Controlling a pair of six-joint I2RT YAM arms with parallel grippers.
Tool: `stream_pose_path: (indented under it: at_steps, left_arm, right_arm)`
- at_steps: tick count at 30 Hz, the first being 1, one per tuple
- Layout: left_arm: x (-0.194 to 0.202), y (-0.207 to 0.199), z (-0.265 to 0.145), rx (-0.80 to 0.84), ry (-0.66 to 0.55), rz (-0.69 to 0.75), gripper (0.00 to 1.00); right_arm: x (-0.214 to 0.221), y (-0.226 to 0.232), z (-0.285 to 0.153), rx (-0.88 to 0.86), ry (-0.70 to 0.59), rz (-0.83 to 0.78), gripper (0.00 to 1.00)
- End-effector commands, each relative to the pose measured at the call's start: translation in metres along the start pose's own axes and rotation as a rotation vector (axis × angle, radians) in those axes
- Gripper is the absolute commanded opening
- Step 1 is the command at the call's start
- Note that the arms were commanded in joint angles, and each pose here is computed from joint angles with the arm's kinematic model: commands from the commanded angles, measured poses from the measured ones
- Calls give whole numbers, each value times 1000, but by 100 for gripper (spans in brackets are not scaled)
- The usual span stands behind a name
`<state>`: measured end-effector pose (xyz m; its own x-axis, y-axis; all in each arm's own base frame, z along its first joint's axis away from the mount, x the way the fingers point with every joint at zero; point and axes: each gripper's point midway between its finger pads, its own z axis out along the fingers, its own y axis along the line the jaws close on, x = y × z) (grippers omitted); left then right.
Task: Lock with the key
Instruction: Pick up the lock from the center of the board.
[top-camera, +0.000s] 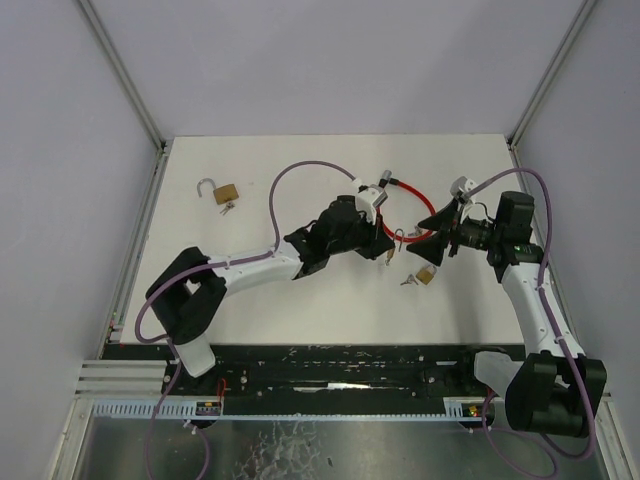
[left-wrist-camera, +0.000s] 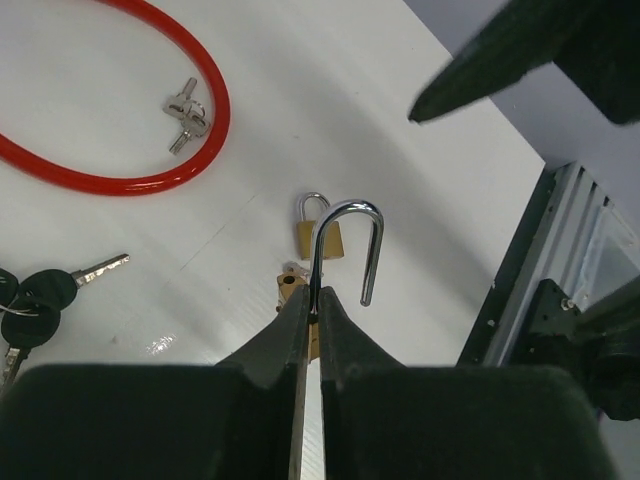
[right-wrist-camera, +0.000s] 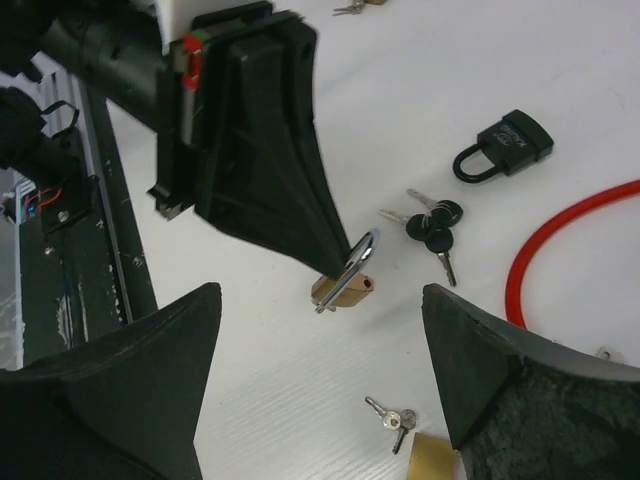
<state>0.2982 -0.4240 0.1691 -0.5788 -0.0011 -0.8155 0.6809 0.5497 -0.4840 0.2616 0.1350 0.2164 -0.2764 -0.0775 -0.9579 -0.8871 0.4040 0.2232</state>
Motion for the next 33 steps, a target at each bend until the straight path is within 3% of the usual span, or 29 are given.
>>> stream_pose_path:
  at_steps: [1, 7, 13, 23, 27, 30, 33]
  left_arm:
    - [-18, -8, 6, -8, -82, 145, 0]
    - [-12, -18, 7, 13, -76, 197, 0]
    - [-10, -18, 7, 12, -72, 203, 0]
    - [-1, -29, 10, 36, -54, 258, 0]
    - [-2, -31, 10, 34, -60, 275, 0]
    - [-12, -30, 3, 16, -100, 275, 6]
    - [-21, -27, -5, -14, -139, 278, 20]
  right_arm:
    - [-11, -25, -2, 141, -19, 81, 90]
    - [5, -34, 7, 126, 14, 209, 88]
    - [17, -28, 18, 86, 58, 236, 80]
    - [23, -16, 33, 5, 80, 276, 45]
    - [18, -4, 36, -71, 74, 261, 1]
    - [13, -2, 33, -76, 72, 220, 0]
    - [5, 4, 31, -89, 55, 190, 0]
